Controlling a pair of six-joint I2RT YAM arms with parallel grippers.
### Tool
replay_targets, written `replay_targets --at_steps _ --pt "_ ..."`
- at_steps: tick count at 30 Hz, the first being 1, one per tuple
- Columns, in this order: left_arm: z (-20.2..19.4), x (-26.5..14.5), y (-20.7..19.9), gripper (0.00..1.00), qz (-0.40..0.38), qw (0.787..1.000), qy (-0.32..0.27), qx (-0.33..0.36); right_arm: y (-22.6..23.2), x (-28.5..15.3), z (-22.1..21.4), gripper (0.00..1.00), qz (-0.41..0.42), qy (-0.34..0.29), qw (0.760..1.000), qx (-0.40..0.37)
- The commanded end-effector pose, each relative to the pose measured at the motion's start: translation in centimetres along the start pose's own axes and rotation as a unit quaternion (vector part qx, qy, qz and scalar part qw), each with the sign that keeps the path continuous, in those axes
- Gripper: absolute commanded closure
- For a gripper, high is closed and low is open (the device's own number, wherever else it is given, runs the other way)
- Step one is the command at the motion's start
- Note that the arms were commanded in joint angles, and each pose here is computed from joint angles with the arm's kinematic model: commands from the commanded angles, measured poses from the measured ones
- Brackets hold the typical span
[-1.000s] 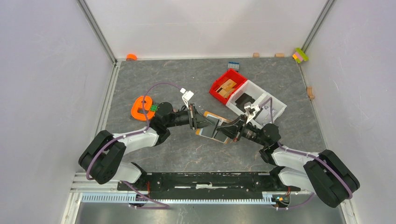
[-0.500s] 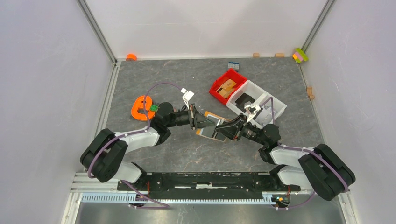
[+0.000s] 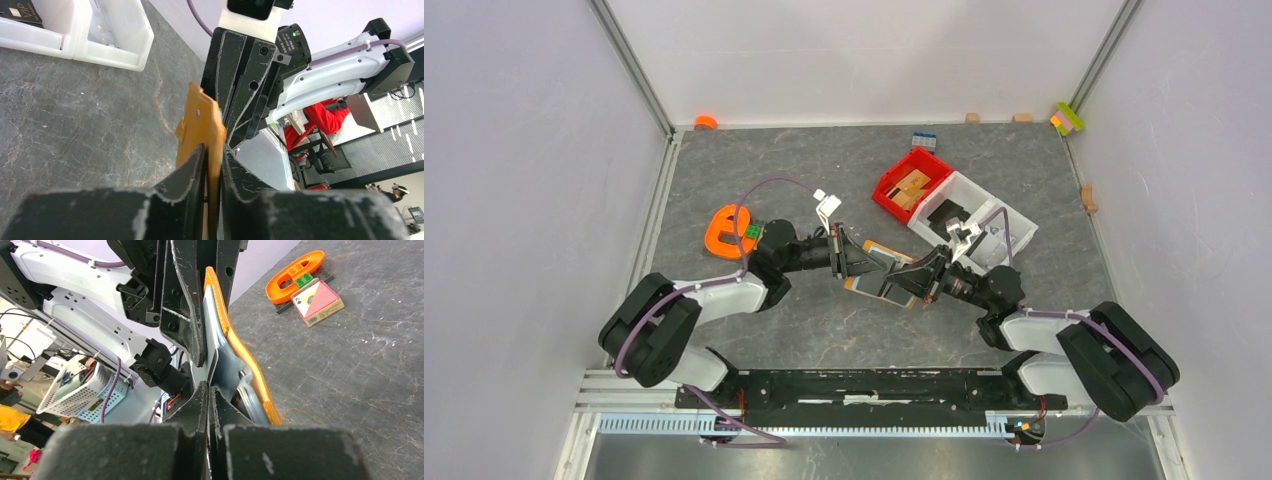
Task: Take the credit cards out of the card holder
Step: Remove the credit card from the card holder.
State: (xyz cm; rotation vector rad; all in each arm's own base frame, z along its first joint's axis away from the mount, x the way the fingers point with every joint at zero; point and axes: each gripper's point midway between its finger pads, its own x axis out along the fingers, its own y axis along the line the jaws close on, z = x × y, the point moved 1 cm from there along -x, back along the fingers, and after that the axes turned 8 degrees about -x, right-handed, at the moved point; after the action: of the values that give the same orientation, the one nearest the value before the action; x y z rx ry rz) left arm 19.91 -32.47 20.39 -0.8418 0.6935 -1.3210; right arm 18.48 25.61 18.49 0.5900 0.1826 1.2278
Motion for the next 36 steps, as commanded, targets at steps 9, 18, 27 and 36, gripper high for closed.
replay_targets --at_steps 9,18,27,36 --pt "2.3 -1.9 -1.6 0.74 -0.001 0.998 -0.060 0.036 -1.9 -0.5 0.7 1.00 -0.050 -0.015 0.998 -0.024" --pt "2.4 -1.9 -1.2 0.82 0.001 0.998 -0.057 0.029 -1.4 -0.4 1.0 1.00 -0.036 -0.018 0.999 -0.023" --pt "2.1 -1.3 -0.9 0.97 0.005 0.999 -0.044 0.027 -1.1 -0.3 1.0 1.00 -0.025 -0.020 0.999 -0.017" --pt "2.5 -2.0 -0.7 0.98 0.025 0.997 -0.067 0.029 -0.7 -0.3 1.3 0.75 -0.017 -0.023 0.999 -0.021"
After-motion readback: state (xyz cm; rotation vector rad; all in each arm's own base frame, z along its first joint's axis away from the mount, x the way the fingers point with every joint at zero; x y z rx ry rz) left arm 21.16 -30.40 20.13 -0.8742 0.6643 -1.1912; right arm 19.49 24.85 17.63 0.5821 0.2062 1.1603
